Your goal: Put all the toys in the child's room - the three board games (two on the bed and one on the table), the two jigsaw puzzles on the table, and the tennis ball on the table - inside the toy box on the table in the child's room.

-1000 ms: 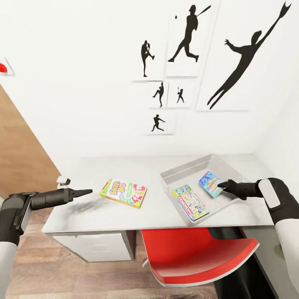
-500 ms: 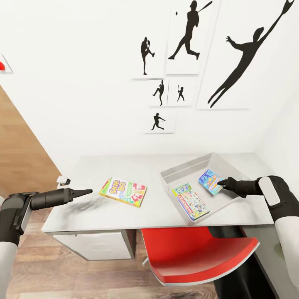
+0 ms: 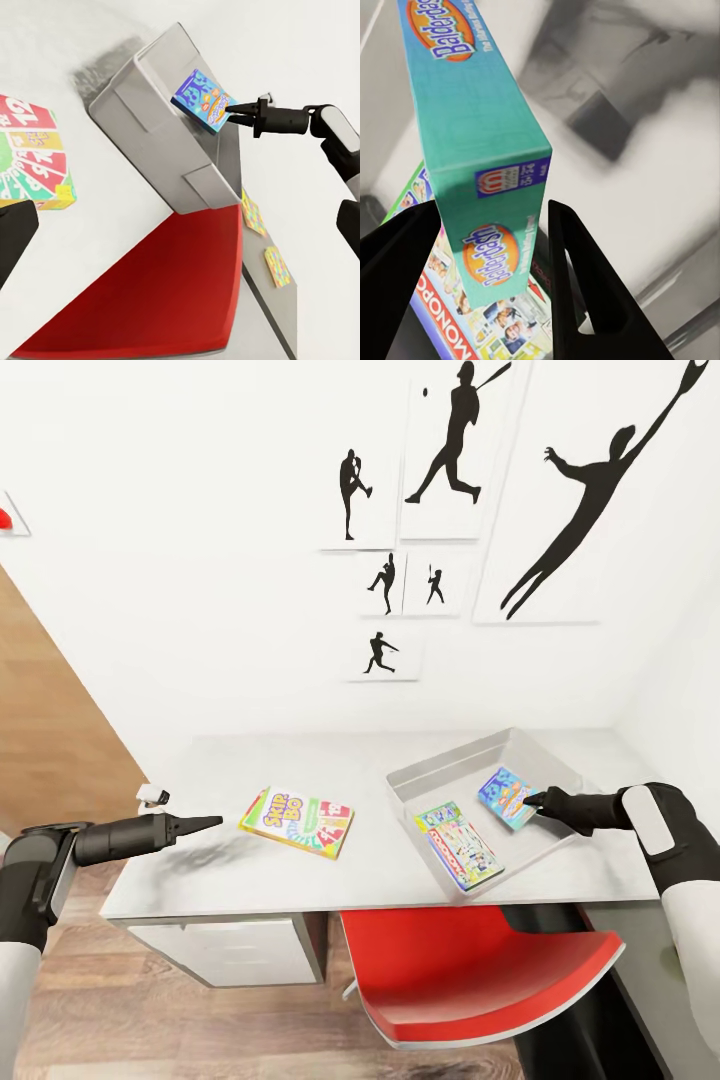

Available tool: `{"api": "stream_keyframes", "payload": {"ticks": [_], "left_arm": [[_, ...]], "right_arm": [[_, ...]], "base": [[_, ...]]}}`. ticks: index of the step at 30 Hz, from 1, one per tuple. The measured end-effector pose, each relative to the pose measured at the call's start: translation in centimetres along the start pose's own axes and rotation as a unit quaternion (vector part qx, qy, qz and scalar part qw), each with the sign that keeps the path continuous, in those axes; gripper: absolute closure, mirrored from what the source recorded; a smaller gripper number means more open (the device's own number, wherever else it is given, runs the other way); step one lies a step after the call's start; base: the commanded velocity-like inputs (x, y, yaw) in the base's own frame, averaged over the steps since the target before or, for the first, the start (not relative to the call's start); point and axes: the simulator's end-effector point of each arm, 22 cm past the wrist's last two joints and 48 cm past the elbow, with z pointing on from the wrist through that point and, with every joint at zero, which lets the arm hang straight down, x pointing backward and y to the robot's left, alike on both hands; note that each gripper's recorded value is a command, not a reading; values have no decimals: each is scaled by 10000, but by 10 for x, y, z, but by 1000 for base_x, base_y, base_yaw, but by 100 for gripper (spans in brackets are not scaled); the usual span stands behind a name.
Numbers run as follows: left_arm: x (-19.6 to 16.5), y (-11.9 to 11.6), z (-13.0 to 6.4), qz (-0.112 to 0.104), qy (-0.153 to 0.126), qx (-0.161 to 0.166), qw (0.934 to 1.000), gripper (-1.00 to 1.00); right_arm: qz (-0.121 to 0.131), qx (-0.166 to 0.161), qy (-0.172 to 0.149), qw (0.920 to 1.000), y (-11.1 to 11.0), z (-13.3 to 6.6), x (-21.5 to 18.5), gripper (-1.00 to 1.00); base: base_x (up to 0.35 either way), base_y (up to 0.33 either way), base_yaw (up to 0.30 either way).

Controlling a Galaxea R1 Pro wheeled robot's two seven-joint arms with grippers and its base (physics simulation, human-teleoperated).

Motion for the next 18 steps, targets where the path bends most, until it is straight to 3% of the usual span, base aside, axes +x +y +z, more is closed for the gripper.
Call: {"api": "stream_keyframes", "payload": {"ticks": [18], "left_arm": [[0, 0, 0, -2, 2, -2, 10000, -100]], "right_arm": [[-6, -1, -5, 10000, 1, 0, -1, 100]], "base": [[0, 0, 0]]}}
